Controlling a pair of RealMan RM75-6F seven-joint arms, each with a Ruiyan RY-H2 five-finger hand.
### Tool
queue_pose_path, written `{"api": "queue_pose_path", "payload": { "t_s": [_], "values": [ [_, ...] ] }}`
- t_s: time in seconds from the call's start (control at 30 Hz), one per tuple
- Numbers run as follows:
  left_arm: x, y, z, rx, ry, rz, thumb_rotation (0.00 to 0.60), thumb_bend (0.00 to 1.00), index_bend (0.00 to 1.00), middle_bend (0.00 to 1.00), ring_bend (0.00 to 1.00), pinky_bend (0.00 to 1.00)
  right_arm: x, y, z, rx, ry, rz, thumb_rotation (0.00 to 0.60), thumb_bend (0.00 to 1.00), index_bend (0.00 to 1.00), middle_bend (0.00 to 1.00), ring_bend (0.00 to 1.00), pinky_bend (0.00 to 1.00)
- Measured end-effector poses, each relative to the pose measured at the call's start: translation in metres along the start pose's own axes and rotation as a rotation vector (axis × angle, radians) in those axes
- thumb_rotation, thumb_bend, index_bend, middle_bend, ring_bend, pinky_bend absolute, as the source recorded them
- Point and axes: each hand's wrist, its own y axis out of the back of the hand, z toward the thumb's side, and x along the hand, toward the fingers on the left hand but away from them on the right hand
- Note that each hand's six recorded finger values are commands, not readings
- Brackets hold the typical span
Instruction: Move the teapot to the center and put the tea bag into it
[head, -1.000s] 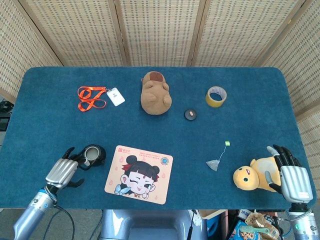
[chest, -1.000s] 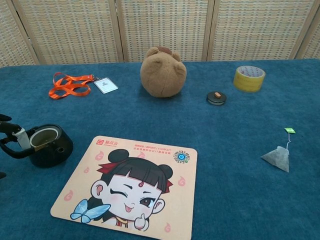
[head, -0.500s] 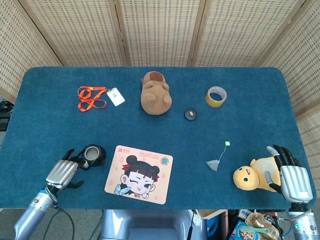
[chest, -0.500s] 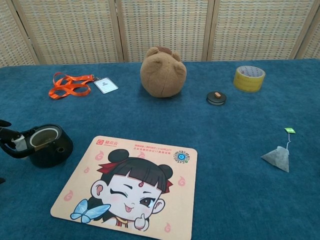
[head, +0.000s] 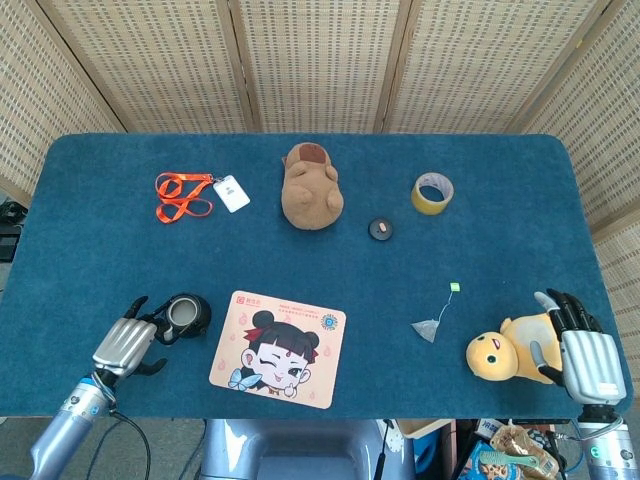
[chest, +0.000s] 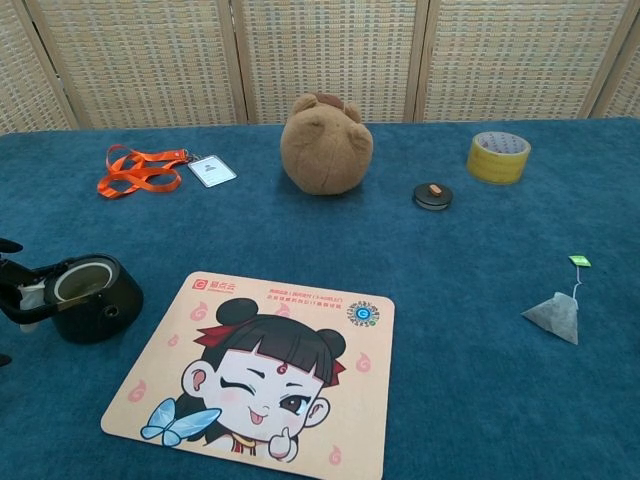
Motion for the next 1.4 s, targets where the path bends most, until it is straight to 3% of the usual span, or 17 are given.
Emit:
{"api": "queue_pose_path", "payload": {
  "t_s": [0.53,1.07,1.4],
  "values": [
    [0.004,-0.006,0.004,0.033,0.002,-0.046,0.600,0.29,0.62,0.56,0.45,0.00,-0.001,0.000,-0.003,-0.005,-0.006,0.000,0.600,0.57,0.18,0.21,0.14,0.31],
    [0.018,0.014,0.022,-0.011,-0.041,0.041,0.600,0.29,0.73,0.70,0.58,0.00,-0.001,0.001,-0.005,-0.007,-0.010,-0.009,0.600,0.57,0.18,0.21,0.14,0.31],
    [0.035,0.025,0.036,-0.081,-0.085,0.036,0.600,0.29,0.79,0.77,0.63,0.00,0.000,0.001,-0.007,-0.007,-0.014,-0.008,0.600,0.57,0.18,0.21,0.14,0.31]
  ]
}}
